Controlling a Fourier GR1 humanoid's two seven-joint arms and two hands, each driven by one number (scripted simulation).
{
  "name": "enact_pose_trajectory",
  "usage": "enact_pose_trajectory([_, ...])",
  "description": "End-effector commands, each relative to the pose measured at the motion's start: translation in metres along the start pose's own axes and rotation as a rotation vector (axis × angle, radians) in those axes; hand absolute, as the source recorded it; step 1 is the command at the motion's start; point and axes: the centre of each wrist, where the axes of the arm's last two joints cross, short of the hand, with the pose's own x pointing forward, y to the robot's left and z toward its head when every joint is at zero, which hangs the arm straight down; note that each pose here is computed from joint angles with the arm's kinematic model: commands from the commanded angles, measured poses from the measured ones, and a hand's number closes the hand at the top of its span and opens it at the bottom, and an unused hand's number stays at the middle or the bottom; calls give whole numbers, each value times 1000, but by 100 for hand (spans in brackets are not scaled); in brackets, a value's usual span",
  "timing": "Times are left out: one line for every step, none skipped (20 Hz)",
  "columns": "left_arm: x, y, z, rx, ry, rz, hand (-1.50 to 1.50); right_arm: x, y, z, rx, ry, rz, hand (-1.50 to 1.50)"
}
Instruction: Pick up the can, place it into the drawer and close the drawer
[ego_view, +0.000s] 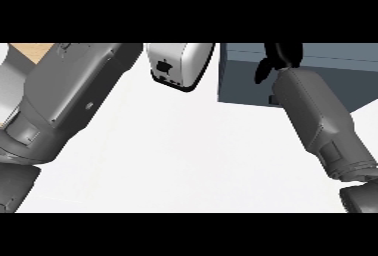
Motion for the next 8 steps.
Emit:
enact_pose_trajectory([3,11,4,-8,1,16,-150,22,-18,-22,-140,21,-122,-150])
enact_pose_trajectory([3,8,4,-10,27,12,-150,31,-18,-24,-120,0,-159,-150])
enact_pose_trajectory([-13,27,5,-17,17,17,-150,43,-10,-19,-133,6,-220,-150])
enact_pose_trajectory([-13,12,9,-30,-1,4,-150,32,-34,-35,-157,-8,-222,-150])
enact_pose_trajectory([-12,35,4,-6,7,3,-150,21,-28,-28,-169,-24,-229,-150])
enact_pose_trajectory([-23,39,7,-7,11,5,-150,37,-21,-27,-162,-20,-244,-150])
enact_pose_trajectory([-11,22,12,-19,2,22,-150,34,-32,-36,-149,-13,-238,-150])
enact_pose_trajectory([3,32,11,-13,12,28,-150,29,-22,-27,-145,-12,-241,-150])
